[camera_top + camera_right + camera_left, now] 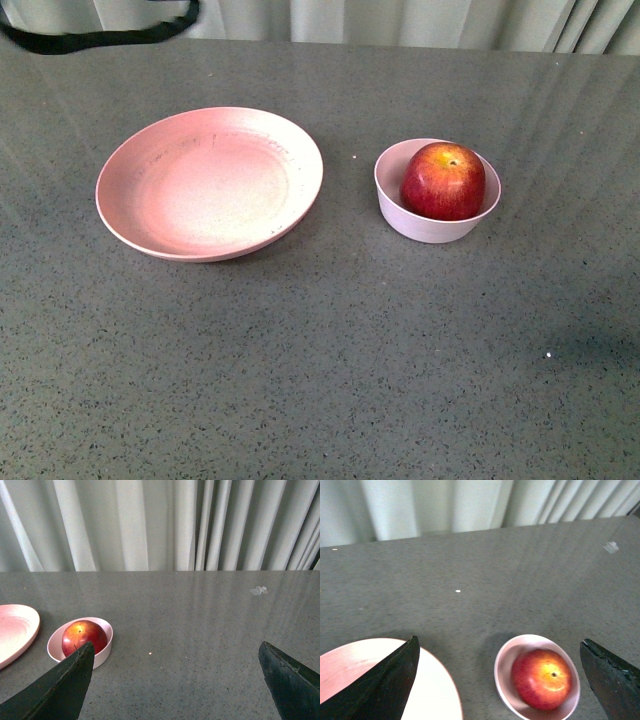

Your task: Move apple from plate to bowl

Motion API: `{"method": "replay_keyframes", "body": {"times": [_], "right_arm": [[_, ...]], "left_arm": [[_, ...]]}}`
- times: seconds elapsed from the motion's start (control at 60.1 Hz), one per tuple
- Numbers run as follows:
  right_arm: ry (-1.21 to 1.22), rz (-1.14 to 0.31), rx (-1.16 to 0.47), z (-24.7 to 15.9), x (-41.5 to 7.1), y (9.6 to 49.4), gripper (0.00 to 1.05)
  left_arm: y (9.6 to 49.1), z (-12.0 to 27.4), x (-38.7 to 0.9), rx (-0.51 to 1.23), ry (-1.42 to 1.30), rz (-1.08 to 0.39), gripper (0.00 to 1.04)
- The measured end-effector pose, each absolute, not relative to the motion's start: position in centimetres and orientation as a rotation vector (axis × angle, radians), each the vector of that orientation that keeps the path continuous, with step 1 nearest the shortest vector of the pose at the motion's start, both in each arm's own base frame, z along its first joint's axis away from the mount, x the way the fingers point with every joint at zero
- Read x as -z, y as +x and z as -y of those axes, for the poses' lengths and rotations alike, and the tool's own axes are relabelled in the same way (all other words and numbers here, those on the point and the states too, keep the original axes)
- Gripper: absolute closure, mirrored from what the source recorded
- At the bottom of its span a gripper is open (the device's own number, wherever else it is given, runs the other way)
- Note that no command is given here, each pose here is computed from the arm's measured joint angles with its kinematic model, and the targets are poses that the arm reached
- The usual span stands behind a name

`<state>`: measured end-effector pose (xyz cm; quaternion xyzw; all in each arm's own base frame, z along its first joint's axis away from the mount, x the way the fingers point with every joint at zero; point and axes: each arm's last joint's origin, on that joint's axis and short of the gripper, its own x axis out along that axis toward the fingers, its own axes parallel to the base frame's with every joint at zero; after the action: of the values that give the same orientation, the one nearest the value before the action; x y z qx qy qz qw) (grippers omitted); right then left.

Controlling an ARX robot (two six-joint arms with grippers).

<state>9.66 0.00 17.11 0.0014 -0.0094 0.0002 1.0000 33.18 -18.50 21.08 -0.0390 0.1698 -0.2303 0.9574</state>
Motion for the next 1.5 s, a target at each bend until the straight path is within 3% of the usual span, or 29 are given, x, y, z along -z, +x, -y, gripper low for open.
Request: {"method": "replay_keyframes", "body": {"times": [0.083, 0.216, 0.333, 0.516, 1.497], "right_arm": [[0.003, 0.019, -0.002, 0.0, -17.1, 9.7, 0.09], [0.003, 0.019, 0.000, 0.0, -17.1, 9.7, 0.09], [0.003, 0.019, -0.001, 0.0, -17.1, 9.7, 0.09], [0.003, 0.020, -0.001, 0.0, -17.1, 9.7, 0.09], [0.003, 0.020, -0.001, 0.0, -17.1, 9.7, 0.09]], "left_arm": [[31.6, 12.7, -21.0, 0.110, -0.043, -0.077, 0.29], [27.6, 4.7, -20.7, 0.025, -0.038, 0.042, 0.52], [23.9, 0.4, -17.6, -0.007, -0.021, 0.037, 0.74], [20.8, 0.0, -16.0, 0.001, -0.015, -0.021, 1.03], [13.3, 0.0, -16.9, 0.000, -0.010, 0.005, 1.03]]}}
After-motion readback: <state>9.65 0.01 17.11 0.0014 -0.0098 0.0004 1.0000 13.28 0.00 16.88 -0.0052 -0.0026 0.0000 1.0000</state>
